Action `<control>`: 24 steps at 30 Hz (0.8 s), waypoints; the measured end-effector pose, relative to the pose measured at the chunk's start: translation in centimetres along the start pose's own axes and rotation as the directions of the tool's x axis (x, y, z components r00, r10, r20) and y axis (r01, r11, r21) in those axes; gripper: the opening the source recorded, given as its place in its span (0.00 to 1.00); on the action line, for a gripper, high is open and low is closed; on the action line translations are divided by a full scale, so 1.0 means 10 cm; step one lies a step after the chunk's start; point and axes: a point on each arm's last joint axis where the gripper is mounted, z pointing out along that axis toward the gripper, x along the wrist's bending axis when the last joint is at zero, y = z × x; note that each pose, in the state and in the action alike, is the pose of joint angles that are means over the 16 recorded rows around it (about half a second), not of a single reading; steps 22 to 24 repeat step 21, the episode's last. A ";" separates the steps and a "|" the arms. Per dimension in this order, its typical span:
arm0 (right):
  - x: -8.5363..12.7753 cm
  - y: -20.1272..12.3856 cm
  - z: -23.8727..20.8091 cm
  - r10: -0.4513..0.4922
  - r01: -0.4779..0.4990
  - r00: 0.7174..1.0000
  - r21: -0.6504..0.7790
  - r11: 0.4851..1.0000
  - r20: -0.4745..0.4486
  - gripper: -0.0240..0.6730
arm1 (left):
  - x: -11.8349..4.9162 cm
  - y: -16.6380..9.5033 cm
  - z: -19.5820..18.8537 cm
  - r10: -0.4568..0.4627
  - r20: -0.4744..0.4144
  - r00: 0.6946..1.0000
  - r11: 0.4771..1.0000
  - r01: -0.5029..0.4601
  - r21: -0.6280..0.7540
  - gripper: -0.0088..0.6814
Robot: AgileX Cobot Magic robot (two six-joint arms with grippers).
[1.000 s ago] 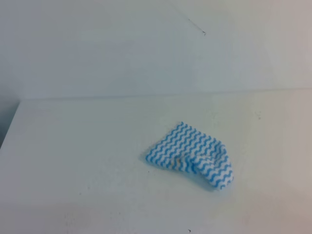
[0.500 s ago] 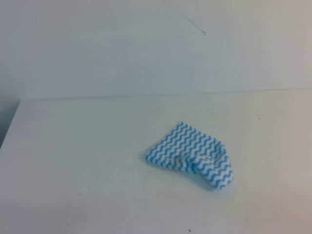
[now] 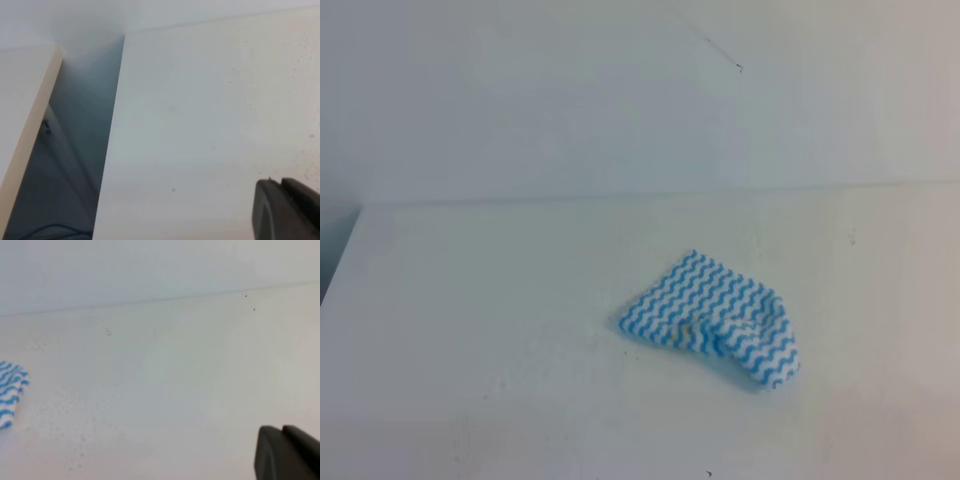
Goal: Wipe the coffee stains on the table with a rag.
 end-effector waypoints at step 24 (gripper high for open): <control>0.02 0.01 0.00 0.012 -0.012 1.000 -0.004 1.000 -0.017 0.03 | 0.00 0.00 0.00 -0.002 0.000 1.000 1.000 0.002 0.000 0.01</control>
